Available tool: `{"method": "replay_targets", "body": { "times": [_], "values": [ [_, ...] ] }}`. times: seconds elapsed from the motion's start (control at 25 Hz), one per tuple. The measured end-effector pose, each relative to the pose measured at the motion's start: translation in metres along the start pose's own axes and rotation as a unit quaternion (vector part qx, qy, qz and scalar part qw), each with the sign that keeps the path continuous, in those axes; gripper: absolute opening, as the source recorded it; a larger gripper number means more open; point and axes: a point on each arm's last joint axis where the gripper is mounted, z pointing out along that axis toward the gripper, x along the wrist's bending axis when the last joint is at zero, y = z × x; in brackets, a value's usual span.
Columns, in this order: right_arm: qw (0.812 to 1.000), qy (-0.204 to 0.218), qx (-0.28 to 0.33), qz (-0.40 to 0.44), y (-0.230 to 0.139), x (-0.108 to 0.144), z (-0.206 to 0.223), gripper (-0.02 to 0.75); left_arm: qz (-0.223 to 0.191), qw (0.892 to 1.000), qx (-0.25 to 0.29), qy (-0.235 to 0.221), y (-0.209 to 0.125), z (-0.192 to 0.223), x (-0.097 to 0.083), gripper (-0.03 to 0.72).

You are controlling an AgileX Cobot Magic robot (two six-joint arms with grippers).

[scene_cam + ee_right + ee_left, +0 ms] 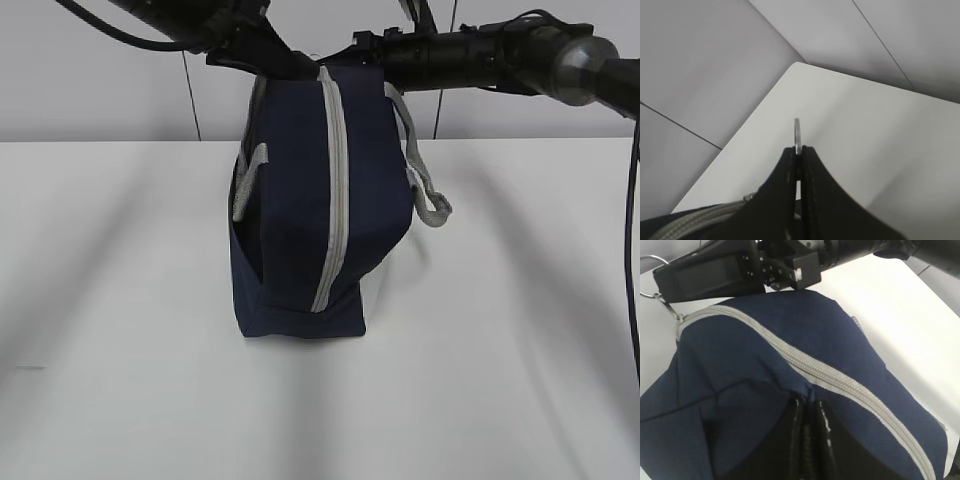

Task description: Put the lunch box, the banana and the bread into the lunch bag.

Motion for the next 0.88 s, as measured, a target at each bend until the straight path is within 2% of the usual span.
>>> {"method": "replay_targets", "body": {
  "times": [0.12, 0.2, 0.24, 0.4, 0.48, 0.56, 0.72, 0.8, 0.88],
  "values": [
    [1.0, 0.011, -0.001, -0.025, 0.01, 0.007, -0.003, 0.024, 0.0, 1.0, -0.002, 0.001, 0.0, 0.0, 0.0, 0.008],
    [0.998, 0.016, -0.006, -0.052, 0.023, 0.014, -0.008, 0.078, -0.004, 1.0, -0.003, 0.0, 0.001, 0.0, -0.001, 0.008],
    [0.998, 0.017, -0.006, -0.062, 0.028, 0.017, -0.011, 0.115, -0.009, 1.0, -0.004, 0.001, 0.001, 0.0, 0.0, 0.008],
    [0.994, -0.008, 0.01, -0.104, 0.046, 0.033, -0.023, 0.382, -0.032, 0.999, -0.005, 0.033, 0.001, 0.001, 0.004, 0.033],
    [0.994, 0.0, 0.008, -0.106, 0.055, 0.046, -0.029, 0.467, -0.042, 0.998, -0.004, 0.054, 0.001, 0.001, 0.008, 0.092],
    [0.994, 0.01, 0.008, -0.113, 0.062, 0.059, -0.035, 0.501, -0.054, 0.995, -0.006, 0.08, 0.0, -0.001, 0.015, 0.177],
    [0.993, 0.03, 0.013, -0.117, 0.073, 0.082, -0.044, 0.52, -0.085, 0.987, -0.016, 0.138, -0.001, -0.011, 0.034, 0.377],
    [0.991, 0.042, 0.019, -0.122, 0.078, 0.094, -0.05, 0.524, -0.098, 0.983, -0.016, 0.153, -0.002, -0.016, 0.041, 0.433],
    [0.99, 0.05, 0.022, -0.126, 0.083, 0.11, -0.057, 0.524, -0.107, 0.981, -0.011, 0.161, -0.004, -0.021, 0.047, 0.453]
  ]
}}
